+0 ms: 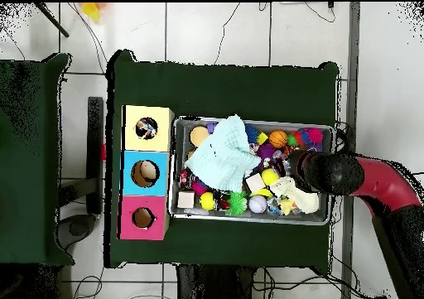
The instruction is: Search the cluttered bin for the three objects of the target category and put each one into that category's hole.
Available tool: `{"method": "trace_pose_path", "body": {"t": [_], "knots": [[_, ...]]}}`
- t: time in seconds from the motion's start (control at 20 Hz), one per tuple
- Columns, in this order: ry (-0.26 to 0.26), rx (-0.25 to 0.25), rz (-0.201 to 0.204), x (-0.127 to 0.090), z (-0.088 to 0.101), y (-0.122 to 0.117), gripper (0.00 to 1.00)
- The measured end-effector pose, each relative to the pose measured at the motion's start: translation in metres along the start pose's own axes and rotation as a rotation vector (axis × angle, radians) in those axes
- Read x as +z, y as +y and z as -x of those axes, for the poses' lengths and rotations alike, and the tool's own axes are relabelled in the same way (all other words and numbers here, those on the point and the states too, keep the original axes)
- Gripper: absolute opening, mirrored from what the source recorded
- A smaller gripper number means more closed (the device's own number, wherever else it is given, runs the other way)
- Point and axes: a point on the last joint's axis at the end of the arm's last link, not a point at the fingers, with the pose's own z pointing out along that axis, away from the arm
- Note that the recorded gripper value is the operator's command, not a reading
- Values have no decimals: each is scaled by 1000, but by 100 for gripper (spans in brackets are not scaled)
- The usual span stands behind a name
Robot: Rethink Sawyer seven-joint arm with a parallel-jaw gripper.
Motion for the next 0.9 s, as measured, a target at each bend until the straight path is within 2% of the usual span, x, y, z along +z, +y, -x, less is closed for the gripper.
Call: {"method": "trace_pose_path", "body": {"t": [0.1,0.2,0.65,0.9], "knots": [[2,0,9,4,-1,2,100],[7,2,32,16,-3,7,100],[8,3,81,58,-11,16,100],[13,-2,90,68,-14,19,100]]}}
